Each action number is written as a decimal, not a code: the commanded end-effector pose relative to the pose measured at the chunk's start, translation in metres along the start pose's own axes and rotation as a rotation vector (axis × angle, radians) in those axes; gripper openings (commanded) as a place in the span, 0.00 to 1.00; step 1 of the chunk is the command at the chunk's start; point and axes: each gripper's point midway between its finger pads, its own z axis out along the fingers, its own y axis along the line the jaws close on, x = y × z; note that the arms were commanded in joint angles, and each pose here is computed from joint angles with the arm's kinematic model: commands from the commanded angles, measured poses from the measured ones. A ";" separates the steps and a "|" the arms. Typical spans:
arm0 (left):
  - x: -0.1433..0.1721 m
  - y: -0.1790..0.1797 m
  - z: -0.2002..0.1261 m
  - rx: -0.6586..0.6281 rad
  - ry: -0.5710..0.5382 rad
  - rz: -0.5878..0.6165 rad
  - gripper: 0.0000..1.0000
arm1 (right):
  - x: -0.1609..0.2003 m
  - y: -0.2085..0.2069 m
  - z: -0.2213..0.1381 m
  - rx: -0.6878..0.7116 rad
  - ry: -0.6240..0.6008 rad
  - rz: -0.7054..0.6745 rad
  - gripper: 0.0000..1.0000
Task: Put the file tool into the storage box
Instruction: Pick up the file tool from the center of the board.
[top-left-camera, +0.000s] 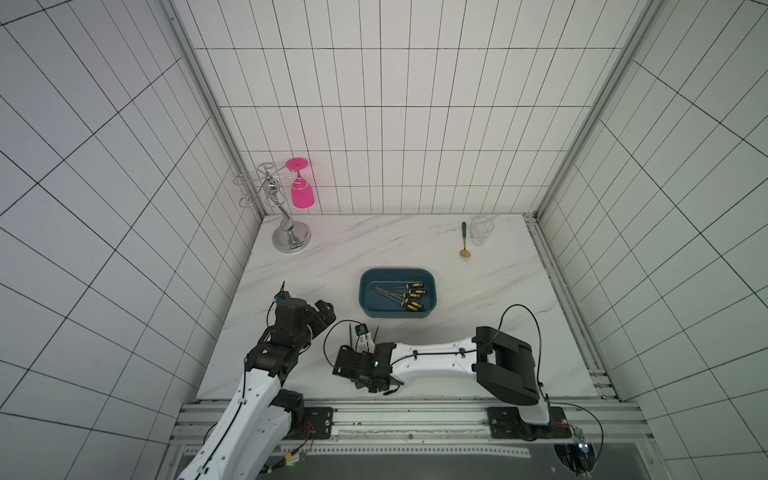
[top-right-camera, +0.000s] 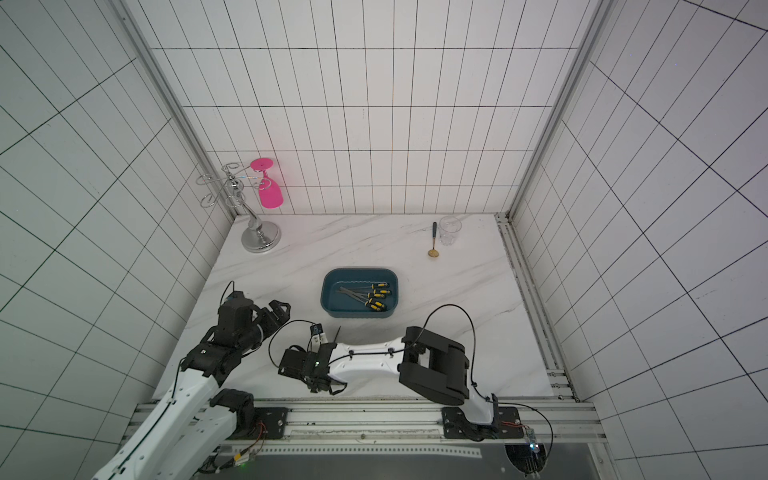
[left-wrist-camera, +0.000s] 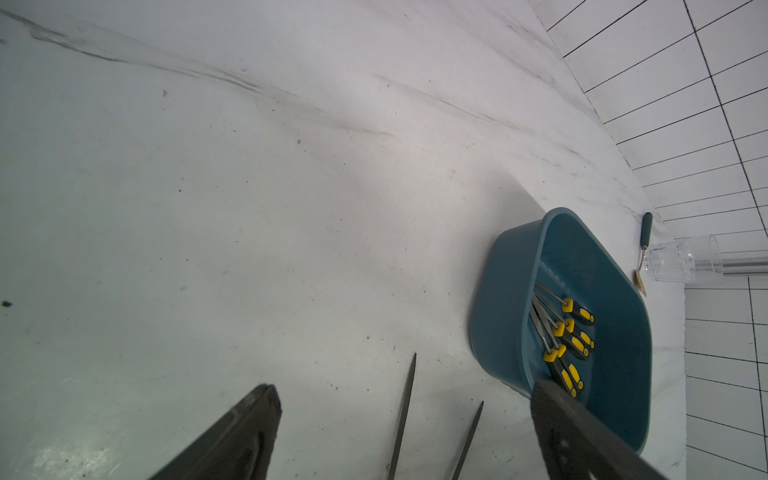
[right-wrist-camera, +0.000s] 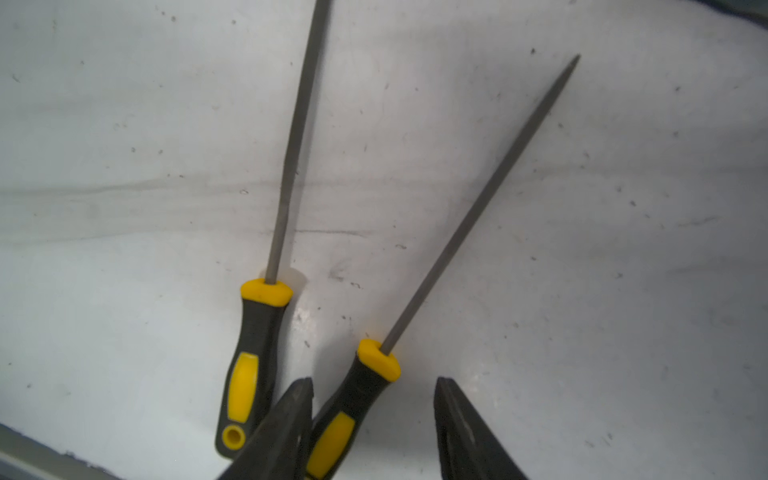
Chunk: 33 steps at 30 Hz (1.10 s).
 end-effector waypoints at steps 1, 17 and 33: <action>-0.002 -0.007 -0.001 0.035 -0.005 -0.002 0.98 | 0.021 -0.043 0.001 0.113 0.027 0.008 0.51; 0.016 0.003 0.011 -0.019 0.081 0.027 0.98 | 0.014 -0.107 -0.046 0.051 -0.069 -0.273 0.54; 0.011 0.006 0.015 -0.033 0.057 0.033 0.98 | 0.014 -0.081 -0.026 -0.140 0.047 -0.599 0.53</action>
